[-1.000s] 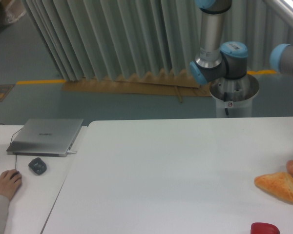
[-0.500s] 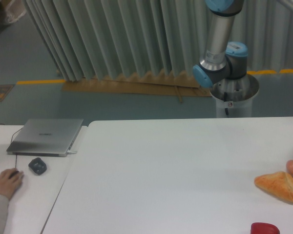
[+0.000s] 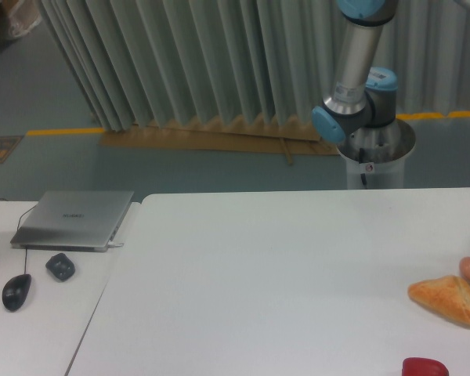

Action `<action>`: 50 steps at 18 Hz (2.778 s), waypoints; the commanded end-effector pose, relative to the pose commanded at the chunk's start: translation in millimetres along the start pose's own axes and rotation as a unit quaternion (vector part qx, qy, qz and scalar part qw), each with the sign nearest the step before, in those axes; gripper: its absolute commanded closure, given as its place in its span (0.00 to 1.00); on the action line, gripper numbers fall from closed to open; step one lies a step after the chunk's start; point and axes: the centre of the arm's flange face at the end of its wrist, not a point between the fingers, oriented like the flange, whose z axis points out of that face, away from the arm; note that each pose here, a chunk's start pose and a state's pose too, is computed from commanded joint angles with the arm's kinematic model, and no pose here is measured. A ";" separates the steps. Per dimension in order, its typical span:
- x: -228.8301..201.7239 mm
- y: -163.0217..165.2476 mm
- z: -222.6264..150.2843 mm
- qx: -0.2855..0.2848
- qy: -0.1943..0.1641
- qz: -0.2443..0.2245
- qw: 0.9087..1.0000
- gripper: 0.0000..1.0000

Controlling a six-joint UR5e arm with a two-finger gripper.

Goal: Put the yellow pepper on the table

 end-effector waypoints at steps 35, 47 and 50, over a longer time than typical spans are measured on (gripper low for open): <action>-56.6 13.0 86.7 -0.013 -0.016 0.005 1.000 0.00; -56.4 10.8 90.8 -0.016 -0.012 0.009 1.000 0.33; -55.3 10.8 90.0 -0.016 -0.011 0.011 1.000 0.42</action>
